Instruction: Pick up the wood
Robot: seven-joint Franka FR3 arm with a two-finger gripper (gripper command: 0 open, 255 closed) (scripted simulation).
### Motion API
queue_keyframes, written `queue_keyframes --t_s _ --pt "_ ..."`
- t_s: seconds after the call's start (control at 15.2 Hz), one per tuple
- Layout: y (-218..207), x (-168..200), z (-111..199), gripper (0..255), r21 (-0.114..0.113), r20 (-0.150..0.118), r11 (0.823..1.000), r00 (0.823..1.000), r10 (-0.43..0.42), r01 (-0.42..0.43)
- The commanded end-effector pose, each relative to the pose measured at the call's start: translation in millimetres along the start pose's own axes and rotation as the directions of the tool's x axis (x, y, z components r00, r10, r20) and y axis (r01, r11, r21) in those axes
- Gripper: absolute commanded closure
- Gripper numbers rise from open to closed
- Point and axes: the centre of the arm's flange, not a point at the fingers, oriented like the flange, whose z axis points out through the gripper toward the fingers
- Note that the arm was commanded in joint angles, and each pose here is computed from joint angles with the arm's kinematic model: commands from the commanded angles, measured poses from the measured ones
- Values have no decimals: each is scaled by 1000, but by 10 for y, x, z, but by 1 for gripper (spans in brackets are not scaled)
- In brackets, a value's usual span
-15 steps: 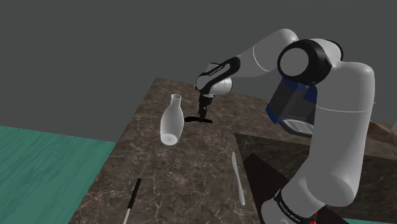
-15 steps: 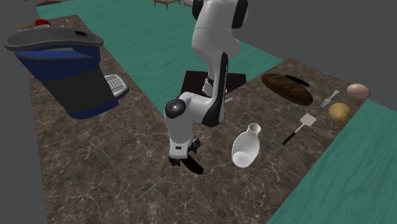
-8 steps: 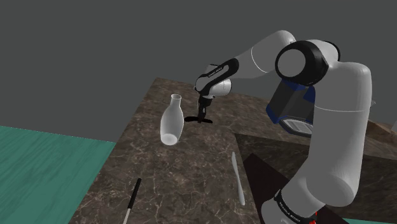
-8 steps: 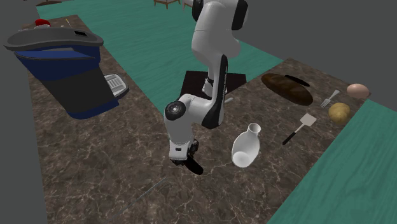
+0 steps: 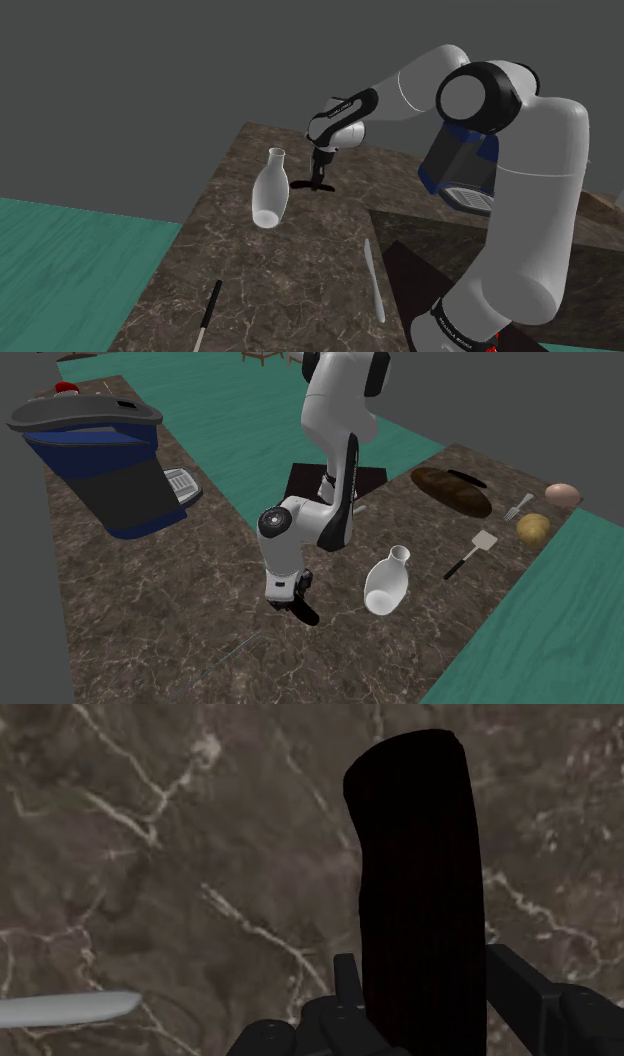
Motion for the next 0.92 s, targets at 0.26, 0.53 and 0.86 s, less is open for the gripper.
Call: queue_keyframes --t_s 0.26,0.53,0.86 --pt "-15 7 -307 255 0 0 1000 1000 0 0" --pt "-24 15 -518 255 0 0 1000 1000 0 0" --pt "-30 22 -684 255 0 0 1000 1000 0 0"
